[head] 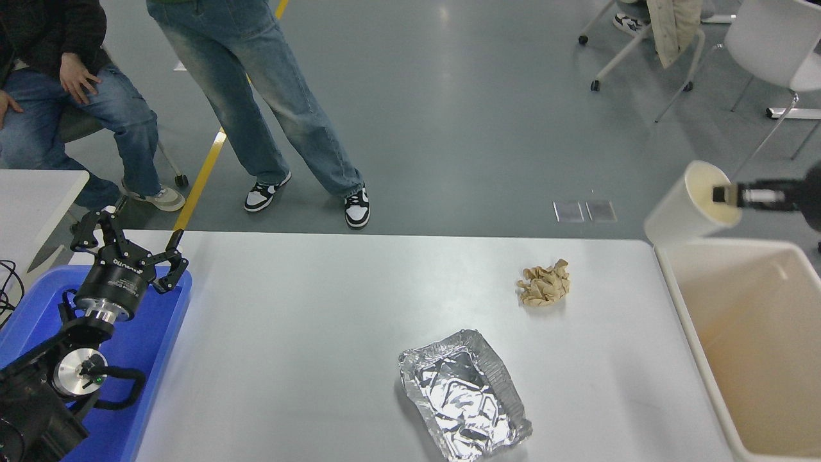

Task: Clean the table surface

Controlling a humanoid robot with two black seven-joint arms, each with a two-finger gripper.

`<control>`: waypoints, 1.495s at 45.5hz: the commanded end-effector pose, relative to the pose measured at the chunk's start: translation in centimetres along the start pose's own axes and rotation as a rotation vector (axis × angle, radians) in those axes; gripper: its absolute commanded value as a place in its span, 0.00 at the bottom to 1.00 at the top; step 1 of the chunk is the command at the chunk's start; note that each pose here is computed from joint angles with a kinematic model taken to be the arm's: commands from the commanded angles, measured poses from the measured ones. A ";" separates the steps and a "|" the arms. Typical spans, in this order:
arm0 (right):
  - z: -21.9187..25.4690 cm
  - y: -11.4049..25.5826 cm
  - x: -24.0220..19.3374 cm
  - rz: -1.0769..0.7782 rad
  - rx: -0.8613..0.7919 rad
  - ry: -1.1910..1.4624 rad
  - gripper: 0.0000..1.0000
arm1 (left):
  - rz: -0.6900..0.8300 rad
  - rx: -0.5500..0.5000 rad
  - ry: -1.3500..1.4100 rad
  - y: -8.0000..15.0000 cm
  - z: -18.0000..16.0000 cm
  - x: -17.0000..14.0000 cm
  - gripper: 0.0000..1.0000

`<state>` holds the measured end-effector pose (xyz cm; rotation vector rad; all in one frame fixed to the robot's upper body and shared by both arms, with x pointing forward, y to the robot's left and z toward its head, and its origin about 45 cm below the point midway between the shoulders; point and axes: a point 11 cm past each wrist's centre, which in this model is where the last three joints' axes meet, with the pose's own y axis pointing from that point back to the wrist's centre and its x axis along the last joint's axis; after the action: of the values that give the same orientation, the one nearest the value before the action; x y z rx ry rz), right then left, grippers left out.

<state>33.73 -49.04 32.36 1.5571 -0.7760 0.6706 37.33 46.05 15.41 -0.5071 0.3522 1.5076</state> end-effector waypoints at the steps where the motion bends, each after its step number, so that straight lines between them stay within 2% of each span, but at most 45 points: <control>1: 8.1 0.2 -8.2 0.035 -0.223 -0.091 0.00 | 0.000 0.000 0.000 0.0 0.0 0.0 1.00; 5: 9.5 -2.1 -12.3 0.053 -0.297 -0.168 0.00 | 0.000 0.000 0.001 0.0 -0.1 0.0 1.00; 14: 10.7 -5.9 -18.4 0.140 -0.430 -0.293 0.00 | 0.000 0.000 0.001 0.0 -0.1 0.0 1.00; 18: 11.4 -8.2 -20.5 0.175 -0.504 -0.283 0.00 | 0.000 0.000 0.001 0.0 -0.1 0.0 1.00; 21: 12.5 -8.5 -21.4 0.209 -0.567 -0.262 0.00 | 0.000 0.000 0.000 0.0 0.0 0.0 1.00; 31: 11.0 -10.8 -21.7 0.221 -0.613 -0.247 0.00 | 0.000 0.000 0.001 0.0 -0.1 0.0 1.00; 40: 10.6 -11.2 -22.4 0.166 -0.607 -0.278 0.00 | 0.000 0.000 0.001 0.0 -0.1 0.0 1.00; 66: 10.2 -11.8 -19.1 0.266 -0.600 -0.275 0.00 | 0.000 0.000 0.000 0.0 0.0 0.0 1.00; 67: 10.3 -11.8 -19.0 0.273 -0.602 -0.272 0.11 | 0.000 0.000 0.001 0.0 -0.1 0.0 1.00; 68: 10.2 -11.8 -18.8 0.285 -0.600 -0.268 0.43 | 0.000 0.000 0.001 0.0 -0.1 0.0 1.00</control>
<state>30.57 -56.57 8.31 1.0215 -1.2450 0.3393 37.34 46.01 15.39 -0.5077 0.3531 1.5071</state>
